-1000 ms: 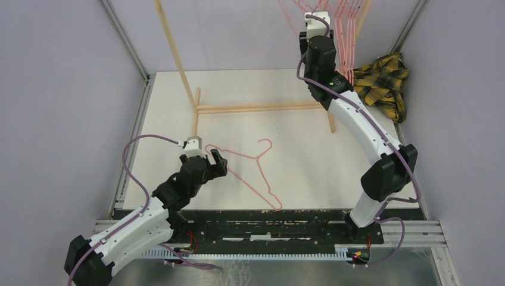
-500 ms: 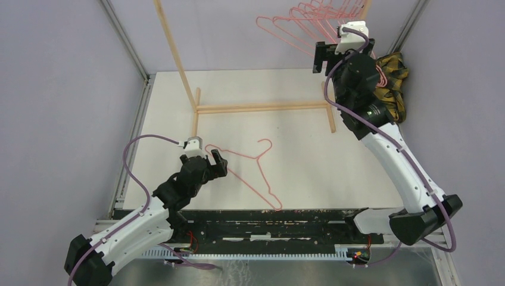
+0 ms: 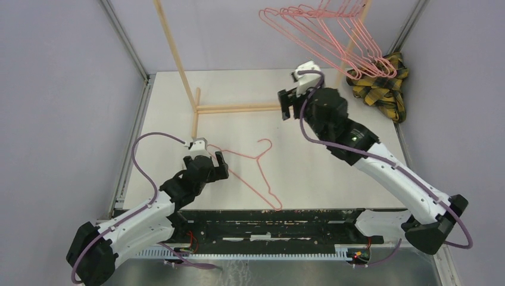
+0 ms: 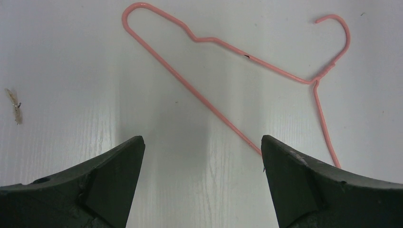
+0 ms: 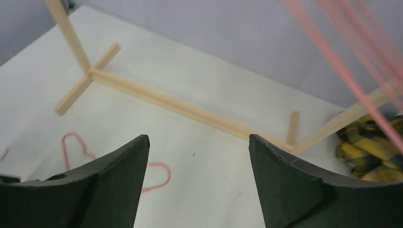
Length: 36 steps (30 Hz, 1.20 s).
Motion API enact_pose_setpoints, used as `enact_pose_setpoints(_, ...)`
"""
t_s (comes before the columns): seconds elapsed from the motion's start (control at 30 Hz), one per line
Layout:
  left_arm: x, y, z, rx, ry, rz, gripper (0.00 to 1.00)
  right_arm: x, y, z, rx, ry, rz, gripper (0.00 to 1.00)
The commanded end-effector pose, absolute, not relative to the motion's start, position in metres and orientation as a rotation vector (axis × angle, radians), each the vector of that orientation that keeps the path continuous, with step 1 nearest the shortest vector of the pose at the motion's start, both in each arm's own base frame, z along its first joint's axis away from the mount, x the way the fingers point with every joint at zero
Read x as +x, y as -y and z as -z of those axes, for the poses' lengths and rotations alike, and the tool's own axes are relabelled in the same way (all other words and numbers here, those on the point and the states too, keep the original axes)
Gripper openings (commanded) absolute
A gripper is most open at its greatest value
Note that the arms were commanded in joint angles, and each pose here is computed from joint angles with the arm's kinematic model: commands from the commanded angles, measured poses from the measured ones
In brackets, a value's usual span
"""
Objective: Organize the hangers
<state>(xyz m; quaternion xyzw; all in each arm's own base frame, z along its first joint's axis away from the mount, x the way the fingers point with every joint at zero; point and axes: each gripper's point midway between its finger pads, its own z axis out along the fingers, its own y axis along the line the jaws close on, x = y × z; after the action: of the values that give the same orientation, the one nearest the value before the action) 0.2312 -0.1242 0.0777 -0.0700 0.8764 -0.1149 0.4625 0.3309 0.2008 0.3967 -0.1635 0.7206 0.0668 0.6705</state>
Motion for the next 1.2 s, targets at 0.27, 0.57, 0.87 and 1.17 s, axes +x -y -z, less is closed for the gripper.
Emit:
enact_pose_setpoints(0.27, 0.244, 0.135, -0.091, -0.232, -2.117, 0.339, 0.99, 0.268, -0.282, -0.143, -0.585, -2.282, -0.453, 0.65)
enact_pose_setpoints(0.57, 0.244, 0.139, -0.082, -0.241, -2.153, 0.333, 0.99, 0.227, -0.309, -0.075, -0.737, -2.461, -0.451, 0.61)
enact_pose_setpoints(0.87, 0.242, 0.137, -0.084, -0.249, -2.140, 0.350, 0.99, 0.212, -0.316, -0.022, -0.763, -2.573, -0.361, 0.48)
enact_pose_setpoints(1.17, 0.238, 0.134, -0.083, -0.257, -2.131, 0.355, 0.99, 0.214, -0.297, 0.005, -0.735, -2.602, -0.187, 0.44)
